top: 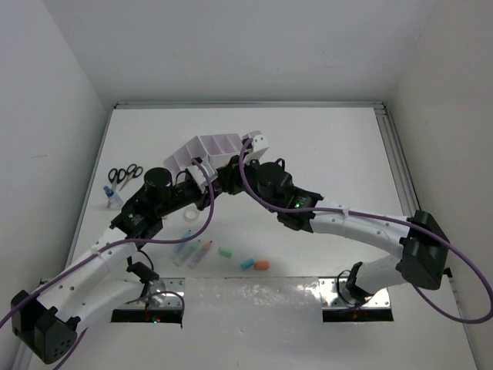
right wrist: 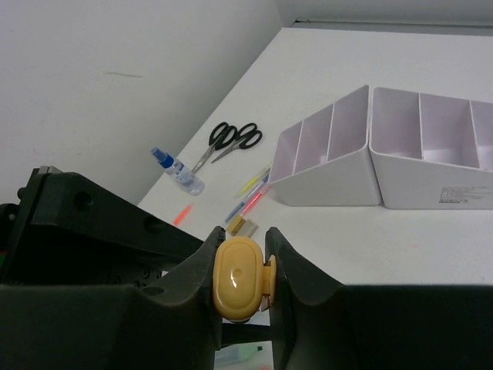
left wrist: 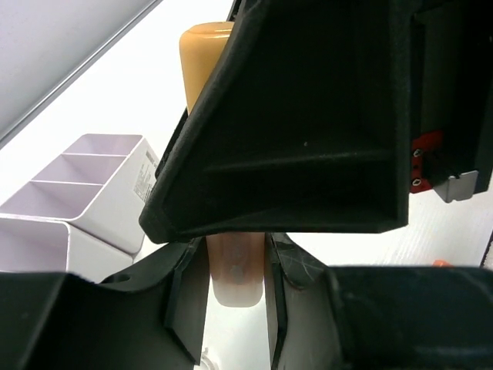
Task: Sort the stationery into containers
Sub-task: Close the pen cap on the pen, then place the pen in the storage box.
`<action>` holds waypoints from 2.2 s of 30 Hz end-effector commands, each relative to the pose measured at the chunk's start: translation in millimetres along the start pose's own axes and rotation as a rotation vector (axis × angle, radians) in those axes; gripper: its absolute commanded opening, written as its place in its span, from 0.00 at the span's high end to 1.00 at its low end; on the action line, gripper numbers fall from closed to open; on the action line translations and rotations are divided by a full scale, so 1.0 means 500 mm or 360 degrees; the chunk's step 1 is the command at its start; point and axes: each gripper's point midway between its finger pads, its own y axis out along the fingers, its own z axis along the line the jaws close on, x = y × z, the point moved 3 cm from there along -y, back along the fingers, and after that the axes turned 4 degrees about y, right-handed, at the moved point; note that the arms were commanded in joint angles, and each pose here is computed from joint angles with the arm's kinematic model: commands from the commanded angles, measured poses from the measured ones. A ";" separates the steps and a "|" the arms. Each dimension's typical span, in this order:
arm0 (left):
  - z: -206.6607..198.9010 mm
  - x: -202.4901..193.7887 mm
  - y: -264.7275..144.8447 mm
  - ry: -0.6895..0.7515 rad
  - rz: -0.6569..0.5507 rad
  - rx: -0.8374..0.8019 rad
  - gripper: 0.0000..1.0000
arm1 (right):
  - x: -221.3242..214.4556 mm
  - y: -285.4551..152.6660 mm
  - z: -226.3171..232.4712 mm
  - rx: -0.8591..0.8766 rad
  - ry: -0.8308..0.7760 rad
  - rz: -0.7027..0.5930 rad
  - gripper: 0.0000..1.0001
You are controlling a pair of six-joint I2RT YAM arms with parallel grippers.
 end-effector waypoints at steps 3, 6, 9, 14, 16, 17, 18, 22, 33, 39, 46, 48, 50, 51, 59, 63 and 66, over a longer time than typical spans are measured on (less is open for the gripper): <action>0.009 0.097 -0.006 0.0063 -0.0276 0.0023 0.99 | -0.008 -0.004 -0.024 -0.0070 -0.0075 0.0064 1.00; 0.014 0.092 -0.003 0.0034 -0.0226 0.0034 0.44 | 0.014 0.001 -0.034 -0.0044 -0.0067 0.0035 1.00; 0.021 0.077 -0.010 -0.0007 -0.0149 0.0080 0.05 | 0.051 0.019 -0.069 -0.0064 -0.0120 0.0040 1.00; 0.078 0.071 -0.047 -0.0140 -0.0071 0.0428 0.00 | 0.166 0.082 -0.156 -0.0100 -0.0209 -0.0044 1.00; 0.098 0.056 -0.060 -0.0215 -0.0011 0.0553 0.00 | 0.189 0.107 -0.192 -0.0117 -0.0263 -0.0047 1.00; 0.111 0.057 -0.067 -0.0242 0.0002 0.0614 0.00 | 0.185 0.133 -0.243 -0.0176 -0.0266 -0.0014 1.00; 0.128 0.045 -0.073 -0.0299 0.0051 0.0722 0.00 | 0.209 0.150 -0.242 -0.0126 -0.0279 -0.0031 1.00; 0.179 -0.019 -0.104 -0.0433 0.0308 0.1022 0.00 | 0.222 0.222 -0.321 -0.0179 -0.0385 -0.0017 1.00; 0.235 -0.105 -0.142 -0.0493 0.0550 0.1227 0.00 | 0.193 0.378 -0.444 -0.0155 -0.0380 -0.0010 1.00; 0.252 -0.118 -0.135 -0.0475 0.0564 0.1241 0.00 | 0.095 0.395 -0.482 -0.0180 -0.0290 0.0100 1.00; 0.263 -0.131 -0.124 -0.0460 0.0587 0.1229 0.00 | 0.017 0.394 -0.504 -0.0201 -0.0199 0.0173 1.00; 0.266 -0.130 -0.123 -0.0460 0.0578 0.1233 0.00 | 0.005 0.396 -0.510 -0.0222 -0.0193 0.0183 1.00; 0.267 -0.132 -0.123 -0.0461 0.0580 0.1230 0.00 | -0.011 0.397 -0.521 -0.0242 -0.0189 0.0201 1.00; 0.268 -0.131 -0.123 -0.0464 0.0576 0.1231 0.00 | -0.014 0.398 -0.525 -0.0252 -0.0189 0.0200 1.00; 0.273 -0.133 -0.122 -0.0457 0.0583 0.1229 0.00 | -0.031 0.403 -0.527 -0.0261 -0.0152 0.0218 0.77; 0.278 -0.129 -0.118 -0.0445 0.0578 0.1216 0.00 | -0.017 0.393 -0.514 -0.0250 -0.0111 0.0181 0.65; 0.280 -0.126 -0.115 -0.0438 0.0572 0.1201 0.00 | 0.002 0.385 -0.501 -0.0235 -0.0108 0.0153 0.60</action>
